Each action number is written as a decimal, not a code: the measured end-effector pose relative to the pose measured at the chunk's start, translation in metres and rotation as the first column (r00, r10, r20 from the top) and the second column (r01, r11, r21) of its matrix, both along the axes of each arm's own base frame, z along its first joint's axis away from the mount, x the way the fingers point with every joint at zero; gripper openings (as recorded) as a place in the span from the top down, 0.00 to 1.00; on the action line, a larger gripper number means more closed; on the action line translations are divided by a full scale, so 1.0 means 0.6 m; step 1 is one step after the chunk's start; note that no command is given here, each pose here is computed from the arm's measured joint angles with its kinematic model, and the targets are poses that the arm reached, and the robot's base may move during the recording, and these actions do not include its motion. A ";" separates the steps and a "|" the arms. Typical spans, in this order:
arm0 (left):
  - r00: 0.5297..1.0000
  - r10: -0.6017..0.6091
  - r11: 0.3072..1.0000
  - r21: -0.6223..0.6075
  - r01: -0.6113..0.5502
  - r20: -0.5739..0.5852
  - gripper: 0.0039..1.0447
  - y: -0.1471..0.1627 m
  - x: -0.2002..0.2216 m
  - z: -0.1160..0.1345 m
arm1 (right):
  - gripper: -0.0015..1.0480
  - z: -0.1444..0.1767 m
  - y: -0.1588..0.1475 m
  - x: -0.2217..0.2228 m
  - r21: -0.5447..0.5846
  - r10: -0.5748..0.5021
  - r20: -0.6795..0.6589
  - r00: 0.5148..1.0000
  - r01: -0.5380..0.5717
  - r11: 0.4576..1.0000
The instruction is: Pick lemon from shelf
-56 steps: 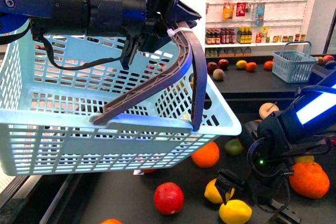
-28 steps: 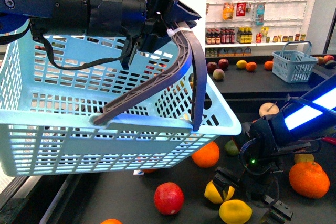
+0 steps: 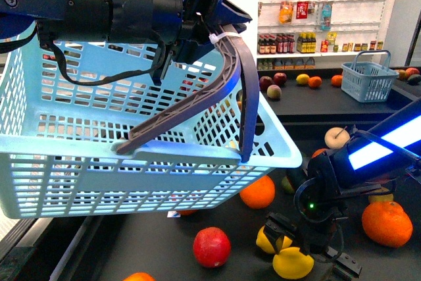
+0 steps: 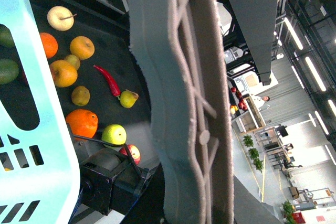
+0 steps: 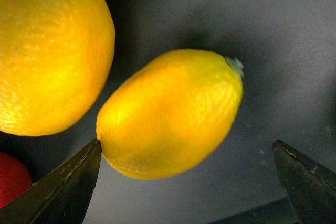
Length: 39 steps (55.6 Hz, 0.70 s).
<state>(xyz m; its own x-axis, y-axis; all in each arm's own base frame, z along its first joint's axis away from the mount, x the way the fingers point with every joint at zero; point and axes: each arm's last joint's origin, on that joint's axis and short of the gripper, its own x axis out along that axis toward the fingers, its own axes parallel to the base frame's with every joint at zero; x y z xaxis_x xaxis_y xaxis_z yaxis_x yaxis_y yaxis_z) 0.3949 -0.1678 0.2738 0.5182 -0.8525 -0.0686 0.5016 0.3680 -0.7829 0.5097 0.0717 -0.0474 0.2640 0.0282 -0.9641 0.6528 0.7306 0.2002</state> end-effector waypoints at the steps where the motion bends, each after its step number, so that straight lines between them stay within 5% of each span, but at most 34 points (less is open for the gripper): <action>1: 1.000 0.000 1.000 0.000 0.000 0.000 0.92 0.000 0.000 0.000 | 0.07 0.000 0.000 0.002 -0.004 -0.001 0.001 1.000 0.001 1.000; 30: 1.000 0.000 1.000 0.000 0.000 0.000 0.92 0.000 0.000 0.000 | 0.07 -0.042 -0.005 0.000 -0.052 -0.001 -0.034 0.999 -0.001 0.999; 39: 1.000 0.001 1.000 0.000 -0.001 0.000 0.92 0.000 0.000 0.000 | 0.25 -0.045 -0.002 -0.002 -0.045 0.008 -0.035 0.999 -0.010 0.999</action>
